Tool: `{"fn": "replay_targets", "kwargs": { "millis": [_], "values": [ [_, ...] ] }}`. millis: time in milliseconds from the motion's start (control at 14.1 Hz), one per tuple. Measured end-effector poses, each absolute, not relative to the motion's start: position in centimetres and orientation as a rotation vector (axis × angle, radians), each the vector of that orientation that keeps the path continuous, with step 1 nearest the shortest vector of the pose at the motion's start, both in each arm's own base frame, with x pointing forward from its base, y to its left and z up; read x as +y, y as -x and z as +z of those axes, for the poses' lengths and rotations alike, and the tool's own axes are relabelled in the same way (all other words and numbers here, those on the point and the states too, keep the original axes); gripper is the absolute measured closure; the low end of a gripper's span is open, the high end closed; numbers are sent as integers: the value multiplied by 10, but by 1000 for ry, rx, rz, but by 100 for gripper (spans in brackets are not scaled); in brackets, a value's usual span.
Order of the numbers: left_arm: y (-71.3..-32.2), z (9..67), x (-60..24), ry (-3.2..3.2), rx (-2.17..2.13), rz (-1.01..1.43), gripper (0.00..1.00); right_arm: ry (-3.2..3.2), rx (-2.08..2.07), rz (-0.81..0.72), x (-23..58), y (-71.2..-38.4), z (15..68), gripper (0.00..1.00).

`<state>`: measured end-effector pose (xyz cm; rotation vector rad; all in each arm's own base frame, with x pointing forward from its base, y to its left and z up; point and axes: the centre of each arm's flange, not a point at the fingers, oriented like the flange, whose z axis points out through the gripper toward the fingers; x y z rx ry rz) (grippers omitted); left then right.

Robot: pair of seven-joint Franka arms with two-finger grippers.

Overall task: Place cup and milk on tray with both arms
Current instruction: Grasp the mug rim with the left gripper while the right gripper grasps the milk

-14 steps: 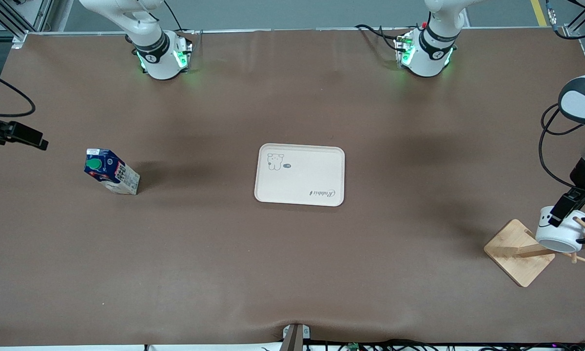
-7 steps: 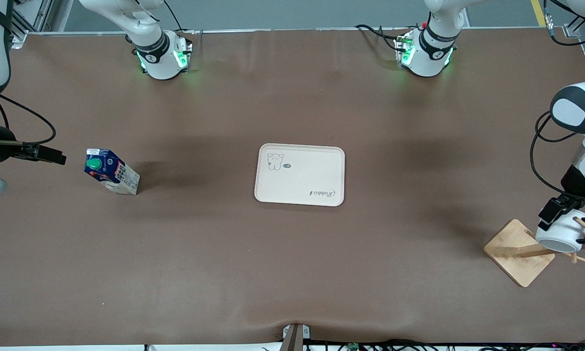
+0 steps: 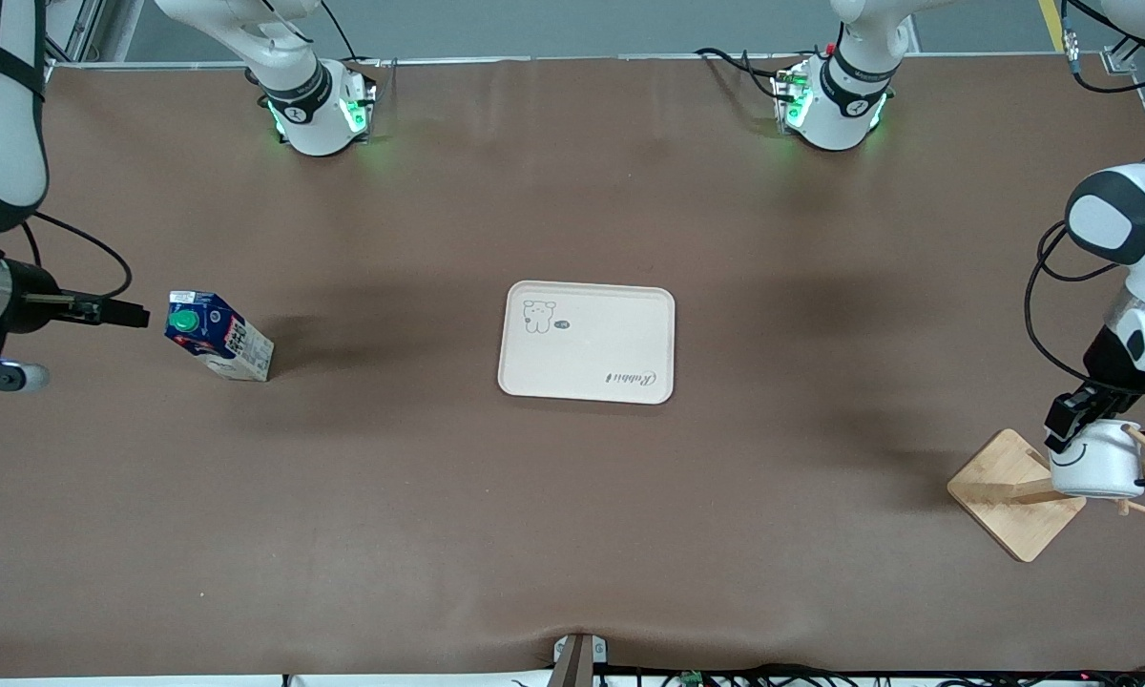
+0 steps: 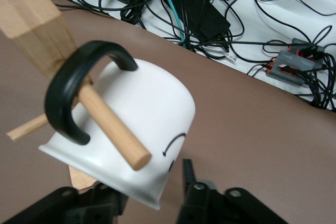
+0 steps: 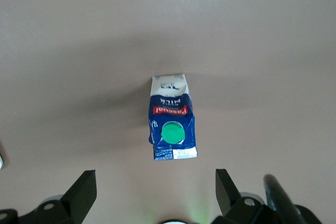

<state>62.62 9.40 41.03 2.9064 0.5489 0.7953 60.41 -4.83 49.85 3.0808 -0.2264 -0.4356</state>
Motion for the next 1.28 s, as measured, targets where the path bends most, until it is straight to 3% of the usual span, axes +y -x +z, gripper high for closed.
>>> {"fn": "replay_targets", "kwargs": {
  "millis": [142,284,356,924,1280],
  "values": [
    [-626,408,92,-2931,480,794,67,-3073,-223,-492,-47,-599,480,0],
    [-626,409,90,-2948,415,805,89,-3071,-218,-507,-45,-598,468,0],
    [-627,411,86,-2948,398,811,90,-3070,-218,-510,-45,-597,464,0],
    [-624,429,59,-2950,330,789,91,-3070,-232,-534,-50,-571,388,0],
    [-613,467,19,-3022,159,716,91,-3072,-260,-527,-60,-561,369,0]
  ]
}}
